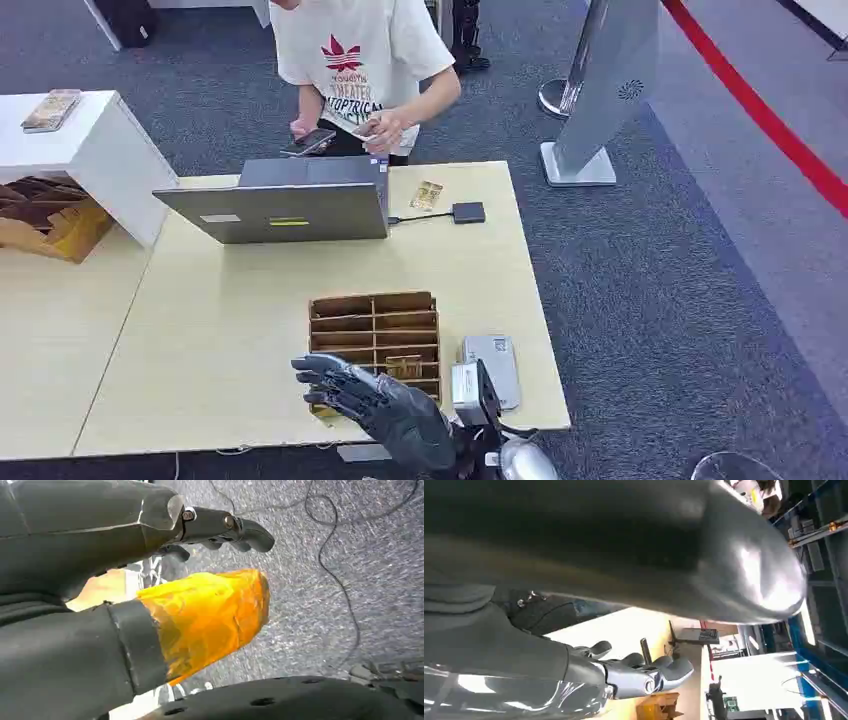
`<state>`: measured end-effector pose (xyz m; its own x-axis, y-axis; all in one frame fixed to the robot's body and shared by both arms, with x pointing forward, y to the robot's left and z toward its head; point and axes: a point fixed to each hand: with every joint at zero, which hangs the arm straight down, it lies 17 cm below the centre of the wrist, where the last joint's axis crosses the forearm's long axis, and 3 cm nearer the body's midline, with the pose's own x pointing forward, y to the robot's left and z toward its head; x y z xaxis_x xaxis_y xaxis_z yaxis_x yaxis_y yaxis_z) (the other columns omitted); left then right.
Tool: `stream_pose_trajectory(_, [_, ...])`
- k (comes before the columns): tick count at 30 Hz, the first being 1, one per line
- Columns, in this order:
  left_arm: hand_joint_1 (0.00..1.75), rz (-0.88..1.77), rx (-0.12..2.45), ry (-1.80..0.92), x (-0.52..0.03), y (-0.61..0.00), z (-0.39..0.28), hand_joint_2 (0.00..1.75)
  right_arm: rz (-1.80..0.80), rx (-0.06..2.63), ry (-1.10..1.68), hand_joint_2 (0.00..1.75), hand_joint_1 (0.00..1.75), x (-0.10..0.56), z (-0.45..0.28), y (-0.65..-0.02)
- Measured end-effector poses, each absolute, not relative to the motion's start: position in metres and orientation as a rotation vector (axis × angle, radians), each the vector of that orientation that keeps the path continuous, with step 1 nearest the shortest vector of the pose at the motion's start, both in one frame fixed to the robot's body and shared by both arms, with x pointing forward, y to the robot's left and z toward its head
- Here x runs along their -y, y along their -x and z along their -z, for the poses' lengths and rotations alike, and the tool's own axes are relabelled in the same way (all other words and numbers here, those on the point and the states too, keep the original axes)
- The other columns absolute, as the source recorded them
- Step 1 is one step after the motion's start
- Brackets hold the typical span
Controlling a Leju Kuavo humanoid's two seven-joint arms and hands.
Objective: Pass the card to the sensor for recognition and then transmit it.
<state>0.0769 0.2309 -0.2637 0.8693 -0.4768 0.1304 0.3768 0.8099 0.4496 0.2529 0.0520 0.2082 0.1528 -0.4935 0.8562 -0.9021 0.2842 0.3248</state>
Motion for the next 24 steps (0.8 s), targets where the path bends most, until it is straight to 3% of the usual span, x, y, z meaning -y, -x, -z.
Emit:
stream_pose_trajectory(12, [0.0,0.417,0.277,-0.431,-0.242,-0.09,0.263,0.0,-0.492,1.482,-1.317,0.0,0.0,-0.053,-0.198,-0.26])
stream_pose_trajectory(13, [0.0,0.408,0.277,-0.429,-0.243,-0.091,0.264,0.0,-0.493,1.481,-1.314,1.75,0.0,-0.053,-0.198,-0.26])
stream_pose_trajectory(24, [0.0,0.352,0.284,-0.424,-0.246,-0.095,0.263,0.0,-0.487,1.487,-1.296,1.75,0.0,-0.053,-0.196,-0.263])
